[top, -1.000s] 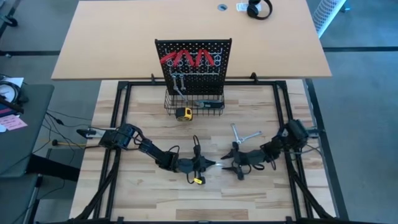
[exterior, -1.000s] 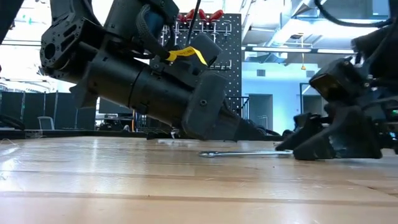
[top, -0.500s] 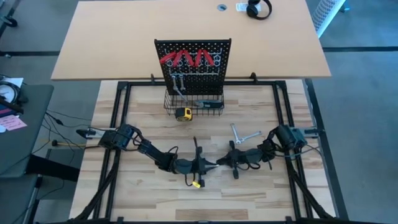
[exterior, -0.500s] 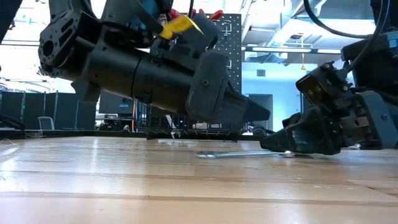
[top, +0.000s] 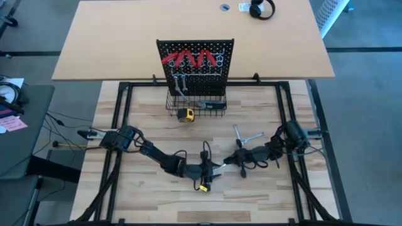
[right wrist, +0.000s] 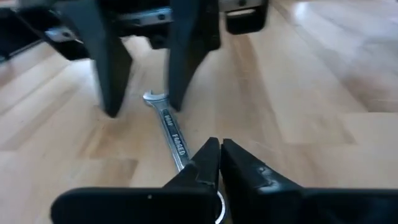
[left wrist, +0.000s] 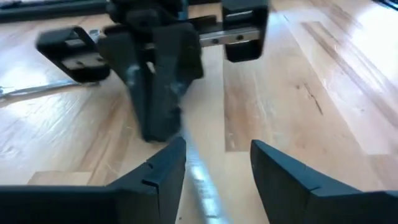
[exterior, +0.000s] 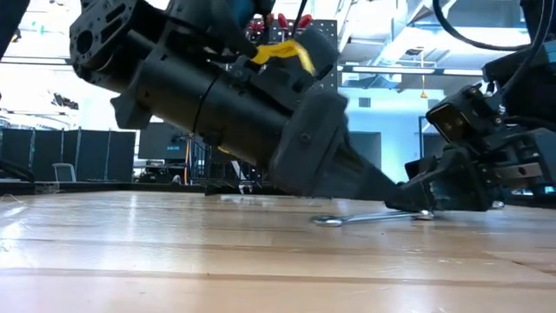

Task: Hang tools onto peg board
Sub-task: Hang the wrench into the pegboard

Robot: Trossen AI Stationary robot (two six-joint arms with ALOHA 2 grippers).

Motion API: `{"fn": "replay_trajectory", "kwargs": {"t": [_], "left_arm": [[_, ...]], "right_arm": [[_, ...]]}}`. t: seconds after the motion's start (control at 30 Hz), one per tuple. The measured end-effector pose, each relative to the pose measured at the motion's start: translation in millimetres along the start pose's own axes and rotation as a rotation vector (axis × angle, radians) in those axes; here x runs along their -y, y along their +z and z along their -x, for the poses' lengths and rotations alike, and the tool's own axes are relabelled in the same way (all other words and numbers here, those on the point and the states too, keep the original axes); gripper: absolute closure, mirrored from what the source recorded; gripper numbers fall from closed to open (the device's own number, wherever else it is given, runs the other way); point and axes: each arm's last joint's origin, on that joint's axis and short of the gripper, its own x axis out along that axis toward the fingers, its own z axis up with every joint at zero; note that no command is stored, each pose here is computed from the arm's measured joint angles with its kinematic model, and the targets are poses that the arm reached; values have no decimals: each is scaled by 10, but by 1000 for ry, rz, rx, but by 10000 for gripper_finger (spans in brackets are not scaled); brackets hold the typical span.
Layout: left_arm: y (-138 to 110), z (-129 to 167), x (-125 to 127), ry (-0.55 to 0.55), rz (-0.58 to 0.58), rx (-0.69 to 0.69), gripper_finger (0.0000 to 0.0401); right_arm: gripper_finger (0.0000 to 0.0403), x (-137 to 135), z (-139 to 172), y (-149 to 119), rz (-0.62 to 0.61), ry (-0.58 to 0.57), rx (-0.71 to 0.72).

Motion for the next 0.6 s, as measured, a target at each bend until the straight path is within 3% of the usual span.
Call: {"fn": "replay_trajectory", "kwargs": {"t": [0.23,0.4,0.6], "left_arm": [[64,-27,6,110,119,-2,228],[73,-25,-13,174,195,21,229],[133,-13,-78,368,266,113,229]], "right_arm": [[327,-20,90,172,40,16,73],[295,-108,158,311,150,69,149],[284,-139,382,480,215,95,248]]}}
